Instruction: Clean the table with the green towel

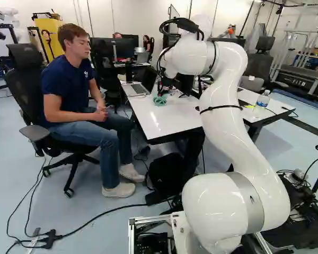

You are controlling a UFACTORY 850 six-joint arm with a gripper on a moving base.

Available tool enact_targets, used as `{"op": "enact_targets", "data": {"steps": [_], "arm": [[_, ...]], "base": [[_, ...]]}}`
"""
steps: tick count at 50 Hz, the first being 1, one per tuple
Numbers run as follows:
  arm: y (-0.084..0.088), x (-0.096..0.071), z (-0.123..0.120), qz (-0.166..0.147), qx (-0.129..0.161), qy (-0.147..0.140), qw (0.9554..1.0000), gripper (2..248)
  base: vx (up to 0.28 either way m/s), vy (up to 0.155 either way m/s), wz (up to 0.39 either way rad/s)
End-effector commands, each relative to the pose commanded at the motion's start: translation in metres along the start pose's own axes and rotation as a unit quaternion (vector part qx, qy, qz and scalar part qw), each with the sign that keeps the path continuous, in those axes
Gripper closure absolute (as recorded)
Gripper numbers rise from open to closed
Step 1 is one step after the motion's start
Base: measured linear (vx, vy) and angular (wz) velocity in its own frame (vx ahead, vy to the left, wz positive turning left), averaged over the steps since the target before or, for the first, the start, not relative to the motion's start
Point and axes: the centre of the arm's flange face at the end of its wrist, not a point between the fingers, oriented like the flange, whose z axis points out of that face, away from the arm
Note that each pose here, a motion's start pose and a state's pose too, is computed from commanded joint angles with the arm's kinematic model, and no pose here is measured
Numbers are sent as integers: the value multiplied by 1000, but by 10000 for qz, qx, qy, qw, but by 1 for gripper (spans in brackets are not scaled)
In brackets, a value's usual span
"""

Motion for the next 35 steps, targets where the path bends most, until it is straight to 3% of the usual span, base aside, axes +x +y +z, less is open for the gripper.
{"op": "enact_targets", "data": {"steps": [35], "arm": [[-12, -55, -25, -86, -53, -362, 9993, 229]], "base": [[0, 0, 0]]}}
